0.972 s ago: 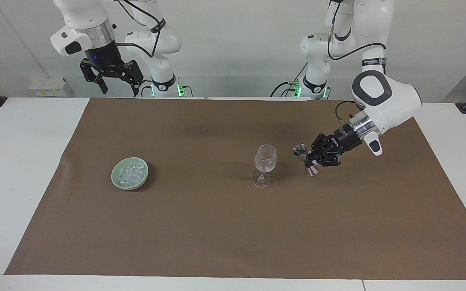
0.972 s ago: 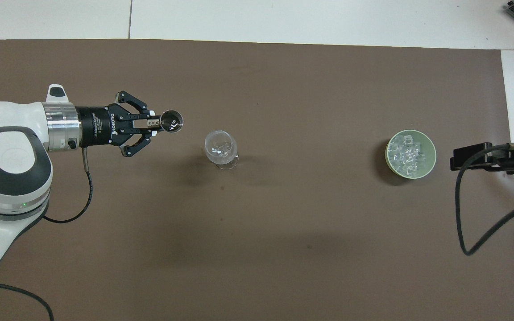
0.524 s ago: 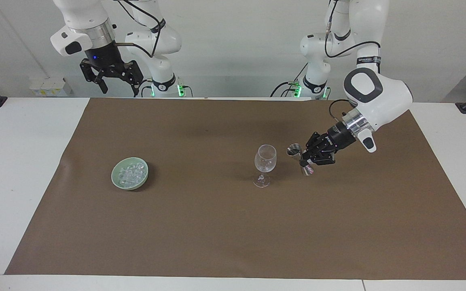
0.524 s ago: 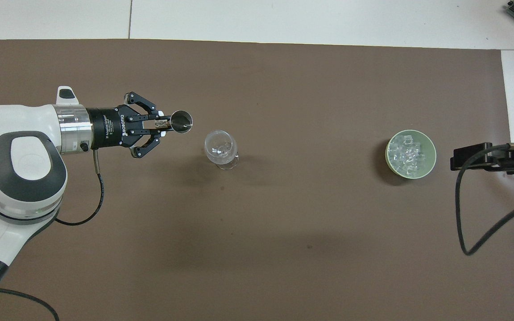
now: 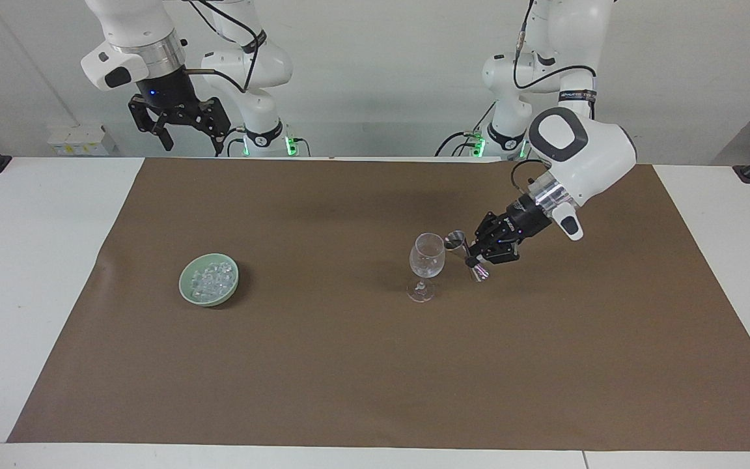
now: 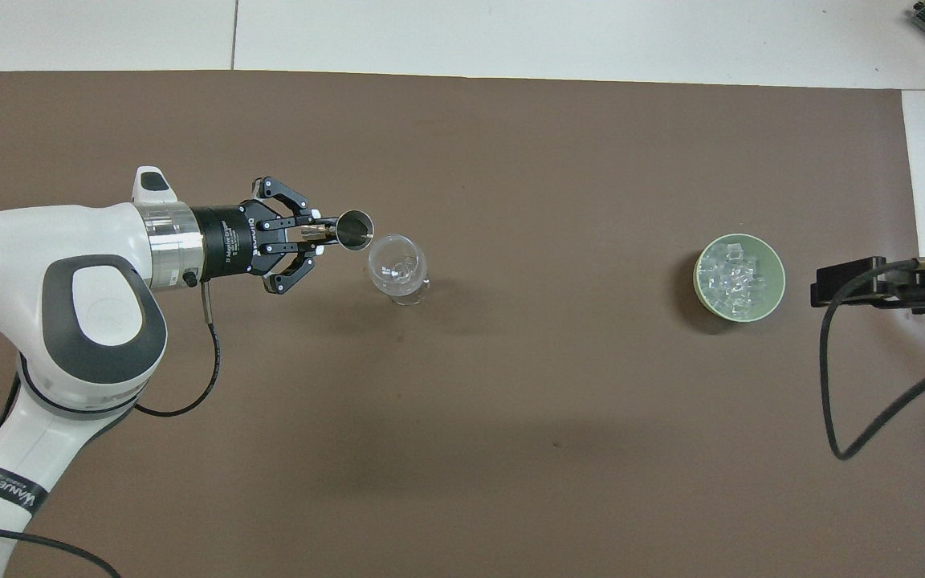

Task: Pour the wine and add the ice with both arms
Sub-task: 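Tilt the jigger over the clear glass with the left gripper to pour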

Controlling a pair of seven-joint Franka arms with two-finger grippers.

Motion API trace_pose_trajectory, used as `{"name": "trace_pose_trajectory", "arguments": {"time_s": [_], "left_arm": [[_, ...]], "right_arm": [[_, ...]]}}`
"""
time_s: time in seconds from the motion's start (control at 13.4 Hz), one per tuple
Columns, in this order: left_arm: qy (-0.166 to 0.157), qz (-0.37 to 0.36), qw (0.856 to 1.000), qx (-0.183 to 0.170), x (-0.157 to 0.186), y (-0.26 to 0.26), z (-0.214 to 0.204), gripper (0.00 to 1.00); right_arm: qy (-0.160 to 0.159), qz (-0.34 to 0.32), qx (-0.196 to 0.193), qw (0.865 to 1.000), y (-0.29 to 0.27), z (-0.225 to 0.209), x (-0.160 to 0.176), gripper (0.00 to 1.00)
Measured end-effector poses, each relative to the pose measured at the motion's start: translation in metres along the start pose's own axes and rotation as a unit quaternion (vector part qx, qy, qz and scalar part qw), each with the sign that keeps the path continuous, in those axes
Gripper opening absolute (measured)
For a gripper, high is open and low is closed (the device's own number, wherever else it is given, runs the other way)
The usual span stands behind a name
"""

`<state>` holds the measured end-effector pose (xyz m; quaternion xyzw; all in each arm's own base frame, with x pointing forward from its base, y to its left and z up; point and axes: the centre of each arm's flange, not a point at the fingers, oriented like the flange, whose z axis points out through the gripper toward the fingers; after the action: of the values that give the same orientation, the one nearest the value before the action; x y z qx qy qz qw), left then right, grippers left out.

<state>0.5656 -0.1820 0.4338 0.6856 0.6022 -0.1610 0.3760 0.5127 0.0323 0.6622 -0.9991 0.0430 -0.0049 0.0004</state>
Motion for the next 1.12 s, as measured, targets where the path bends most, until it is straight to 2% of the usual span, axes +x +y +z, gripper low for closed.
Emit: {"name": "trace_pose_trajectory", "arguments": {"time_s": [0.6, 1.12], "left_arm": [[0.019, 0.030, 0.999, -0.010, -0.014, 0.001, -0.001, 0.21], [0.058, 0.086, 0.995, 0.000, -0.025, -0.002, 0.001, 0.21]], "right_arm": [[0.000, 0.000, 0.000, 1.000, 0.000, 0.000, 0.000, 1.00], [0.000, 0.000, 0.000, 1.000, 0.000, 0.000, 0.000, 1.00]]}}
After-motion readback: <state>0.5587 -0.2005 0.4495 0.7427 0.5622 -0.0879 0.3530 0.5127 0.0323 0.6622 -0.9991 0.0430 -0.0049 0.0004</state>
